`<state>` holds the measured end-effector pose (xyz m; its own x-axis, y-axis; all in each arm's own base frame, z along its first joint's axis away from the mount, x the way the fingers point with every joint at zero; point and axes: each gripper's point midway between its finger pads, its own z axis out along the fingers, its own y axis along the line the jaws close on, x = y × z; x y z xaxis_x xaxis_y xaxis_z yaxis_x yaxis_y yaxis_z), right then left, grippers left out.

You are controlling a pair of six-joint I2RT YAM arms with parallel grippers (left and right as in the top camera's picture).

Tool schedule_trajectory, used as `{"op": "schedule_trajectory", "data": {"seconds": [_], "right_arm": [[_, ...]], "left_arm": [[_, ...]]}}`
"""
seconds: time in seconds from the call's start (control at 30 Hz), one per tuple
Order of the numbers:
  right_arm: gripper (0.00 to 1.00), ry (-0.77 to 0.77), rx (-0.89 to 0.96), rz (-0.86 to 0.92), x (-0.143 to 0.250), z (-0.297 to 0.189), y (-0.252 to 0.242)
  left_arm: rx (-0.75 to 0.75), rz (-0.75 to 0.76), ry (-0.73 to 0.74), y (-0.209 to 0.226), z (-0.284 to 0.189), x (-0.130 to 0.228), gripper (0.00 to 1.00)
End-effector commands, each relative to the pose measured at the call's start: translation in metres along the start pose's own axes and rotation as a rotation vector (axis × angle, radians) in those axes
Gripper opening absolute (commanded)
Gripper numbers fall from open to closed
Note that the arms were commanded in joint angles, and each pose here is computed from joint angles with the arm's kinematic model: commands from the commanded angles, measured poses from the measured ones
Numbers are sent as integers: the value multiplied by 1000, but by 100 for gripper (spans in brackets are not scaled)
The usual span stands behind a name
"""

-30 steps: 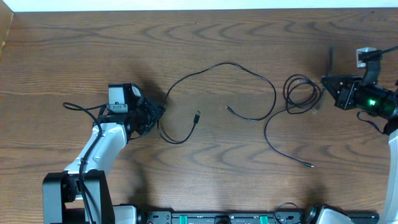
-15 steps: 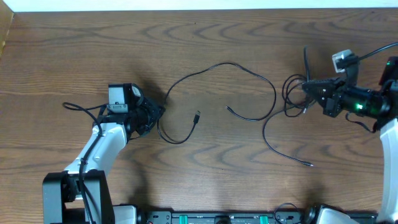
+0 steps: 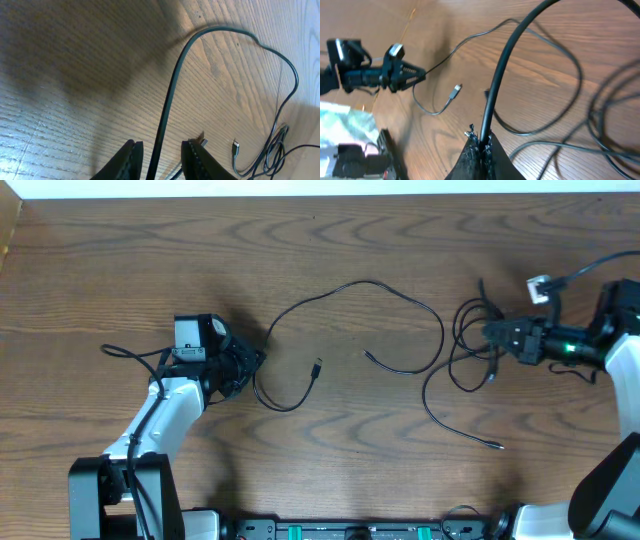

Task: Untangle cables

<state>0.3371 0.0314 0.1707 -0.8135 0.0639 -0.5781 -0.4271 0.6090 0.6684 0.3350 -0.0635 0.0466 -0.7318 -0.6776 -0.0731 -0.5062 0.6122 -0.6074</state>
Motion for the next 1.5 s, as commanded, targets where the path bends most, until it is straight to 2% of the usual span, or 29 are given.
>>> {"op": "schedule_trajectory", "data": {"seconds": [0.0,0.03,0.07,0.2,0.27,0.33,0.4,0.47,0.57,0.67,0.7,0.73,1.03,1.2,1.33,1.47], "right_arm": [[8,-33,8,42,-2,-8,-8],[16,-29,18,40,-2,-8,-9],[18,-21,29,40,0,-8,-11],[17,28,83,37,7,-2,-19],[12,73,209,109,13,-3,-40],[13,80,369,232,16,-11,-66],[25,57,533,381,19,-22,-91],[31,34,640,479,22,-31,-105],[52,39,668,486,23,-31,-107],[57,42,662,491,23,-26,-106],[64,48,656,477,23,-19,-105],[67,52,659,473,24,-15,-106],[72,54,853,644,45,7,-130],[76,66,967,658,54,19,-150],[79,57,1004,679,59,35,-164],[77,44,1085,743,71,35,-180]], "left_arm": [[0,2,-15,-2,-3,-4,34],[0,2,-15,-2,-3,-4,34],[0,2,-15,-2,-3,-4,34],[0,2,-15,-2,-3,-4,34],[0,2,-15,-2,-3,-4,35],[0,2,-15,-2,-3,-4,35],[0,2,-15,-2,-3,-4,35],[0,2,-15,-2,-3,-4,35],[0,2,-15,-2,-3,-4,35],[0,2,-15,-2,-3,-4,36],[0,2,-15,-2,-3,-4,39],[0,2,-15,-2,-3,-4,40],[0,2,-15,-2,-3,-4,44],[0,2,-15,-2,-3,-4,44],[0,2,-15,-2,-3,-4,52],[-2,0,-12,-1,-3,-3,55]]}}
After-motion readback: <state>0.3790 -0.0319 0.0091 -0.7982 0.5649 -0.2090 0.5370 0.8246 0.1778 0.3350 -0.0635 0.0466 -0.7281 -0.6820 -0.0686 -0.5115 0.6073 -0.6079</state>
